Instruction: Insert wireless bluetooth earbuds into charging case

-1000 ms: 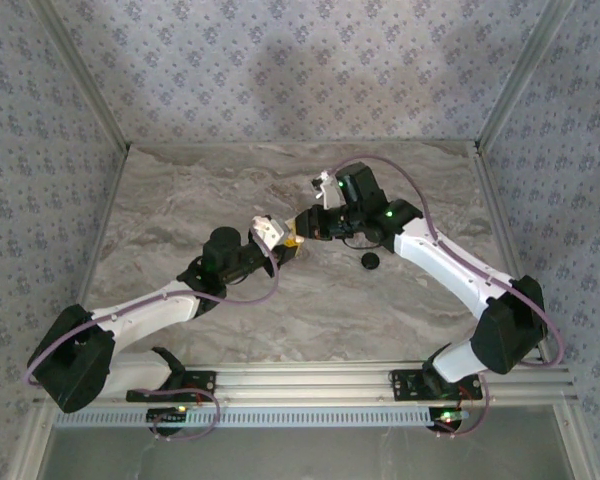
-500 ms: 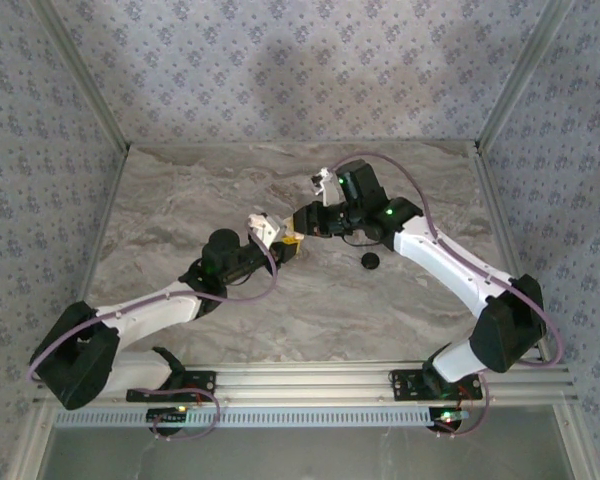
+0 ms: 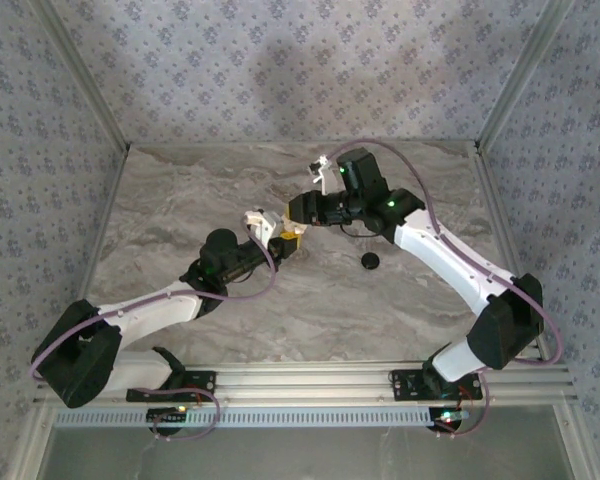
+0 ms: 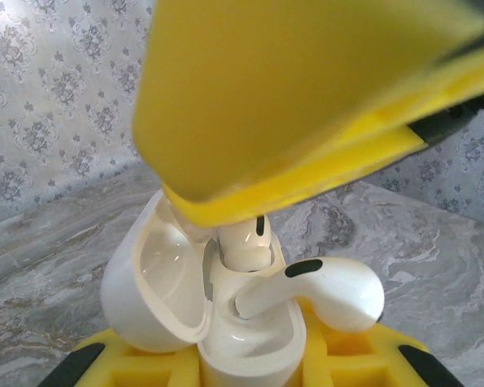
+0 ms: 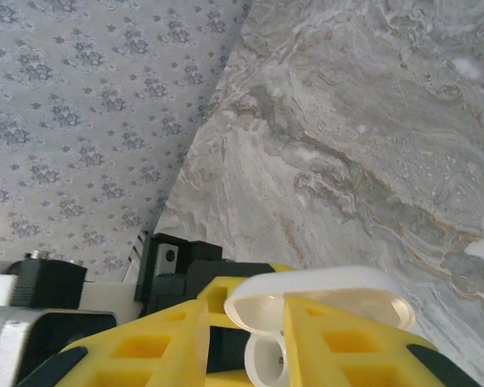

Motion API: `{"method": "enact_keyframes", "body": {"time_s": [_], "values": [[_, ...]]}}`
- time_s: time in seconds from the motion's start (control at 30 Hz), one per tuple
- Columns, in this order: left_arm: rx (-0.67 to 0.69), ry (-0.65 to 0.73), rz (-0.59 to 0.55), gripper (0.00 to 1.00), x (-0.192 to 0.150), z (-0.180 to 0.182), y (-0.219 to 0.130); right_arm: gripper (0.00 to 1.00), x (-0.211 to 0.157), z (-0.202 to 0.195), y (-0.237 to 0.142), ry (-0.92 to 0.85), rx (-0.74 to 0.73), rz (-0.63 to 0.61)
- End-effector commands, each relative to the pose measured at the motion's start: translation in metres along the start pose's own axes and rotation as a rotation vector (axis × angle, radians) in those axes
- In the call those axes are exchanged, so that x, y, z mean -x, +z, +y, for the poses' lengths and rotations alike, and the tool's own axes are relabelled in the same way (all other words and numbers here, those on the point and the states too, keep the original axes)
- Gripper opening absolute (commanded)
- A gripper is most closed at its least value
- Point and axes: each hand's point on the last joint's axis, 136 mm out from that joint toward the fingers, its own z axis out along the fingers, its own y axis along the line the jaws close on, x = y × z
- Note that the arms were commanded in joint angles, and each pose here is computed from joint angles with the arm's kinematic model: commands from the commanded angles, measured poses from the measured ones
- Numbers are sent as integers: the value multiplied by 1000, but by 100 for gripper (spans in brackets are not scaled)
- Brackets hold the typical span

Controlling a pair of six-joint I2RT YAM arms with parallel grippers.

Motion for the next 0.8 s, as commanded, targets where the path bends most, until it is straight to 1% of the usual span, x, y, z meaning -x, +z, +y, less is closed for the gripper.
{"method": "enact_keyframes", "body": {"time_s": [0.0, 0.17, 0.4, 0.6, 0.73, 0.77], "values": [[-25, 1, -61, 11, 15, -6, -3, 32, 16, 12, -7, -80, 24, -41], [-22, 0, -65, 11, 16, -6, -5, 33, 24, 29, -20, -195, 44, -91], [-34, -8, -76, 11, 22, -7, -6, 33, 24, 39, -48, -430, 29, -172], [-45, -16, -88, 11, 27, -8, -8, 32, 14, 38, -69, -705, 8, -233], [-54, -15, -96, 11, 30, -8, -9, 32, 3, 33, -75, -901, -9, -230], [-56, -15, -96, 11, 30, -9, -9, 33, -5, 25, -73, -952, -10, -211]]}}
